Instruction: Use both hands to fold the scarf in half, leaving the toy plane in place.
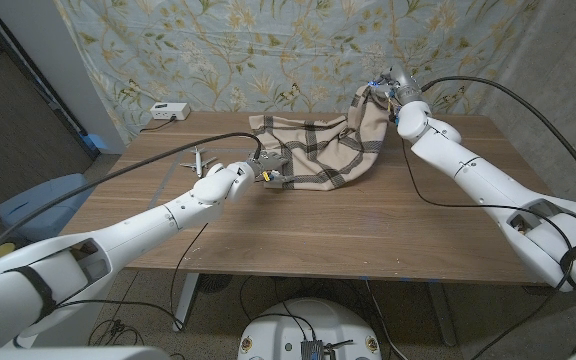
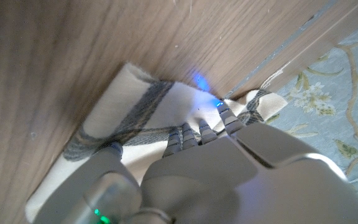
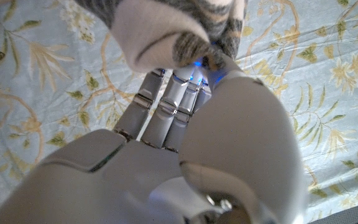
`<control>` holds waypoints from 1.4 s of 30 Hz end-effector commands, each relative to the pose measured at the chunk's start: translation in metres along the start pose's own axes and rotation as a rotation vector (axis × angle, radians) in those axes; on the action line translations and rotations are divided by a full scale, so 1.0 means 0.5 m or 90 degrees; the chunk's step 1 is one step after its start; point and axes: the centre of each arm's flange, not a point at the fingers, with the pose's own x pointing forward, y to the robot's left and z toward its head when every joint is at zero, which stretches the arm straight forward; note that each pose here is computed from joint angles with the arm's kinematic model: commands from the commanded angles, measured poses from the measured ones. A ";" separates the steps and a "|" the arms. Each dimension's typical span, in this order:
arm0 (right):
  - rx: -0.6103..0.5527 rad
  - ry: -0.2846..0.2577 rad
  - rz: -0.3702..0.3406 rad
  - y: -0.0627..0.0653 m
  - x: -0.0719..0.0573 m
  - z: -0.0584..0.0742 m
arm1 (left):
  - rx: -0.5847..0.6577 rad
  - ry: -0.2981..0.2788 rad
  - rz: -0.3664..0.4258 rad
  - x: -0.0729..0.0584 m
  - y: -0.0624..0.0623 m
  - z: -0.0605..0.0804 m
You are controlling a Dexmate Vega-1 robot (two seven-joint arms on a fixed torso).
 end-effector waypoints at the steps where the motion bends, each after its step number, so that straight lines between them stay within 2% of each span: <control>1: -0.039 -0.096 0.017 0.011 0.045 0.139 | -0.014 0.004 -0.005 0.010 -0.017 -0.007; 10: -0.054 -0.151 0.042 0.044 0.063 0.215 | -0.017 0.001 -0.007 0.015 -0.021 -0.009; 22: -0.065 -0.243 0.076 0.082 0.062 0.323 | -0.017 -0.001 -0.005 0.022 -0.016 -0.006; 32: -0.090 -0.334 0.100 0.113 0.045 0.434 | -0.019 -0.005 -0.003 0.024 -0.017 -0.003; 33: -0.094 -0.350 0.104 0.117 0.041 0.453 | -0.020 -0.004 -0.003 0.022 -0.018 -0.003; 34: -0.094 -0.351 0.104 0.117 0.041 0.453 | -0.020 -0.004 -0.003 0.022 -0.018 -0.003; 37: -0.096 -0.384 0.116 0.128 0.029 0.487 | -0.021 -0.003 -0.003 0.019 -0.021 -0.004; 38: -0.096 -0.384 0.116 0.128 0.029 0.487 | -0.021 -0.003 -0.003 0.019 -0.021 -0.004; 39: -0.096 -0.404 0.127 0.136 0.021 0.501 | -0.023 -0.002 -0.003 0.018 -0.022 -0.005; 42: -0.101 -0.433 0.143 0.150 0.007 0.517 | -0.023 -0.002 -0.002 0.017 -0.022 -0.007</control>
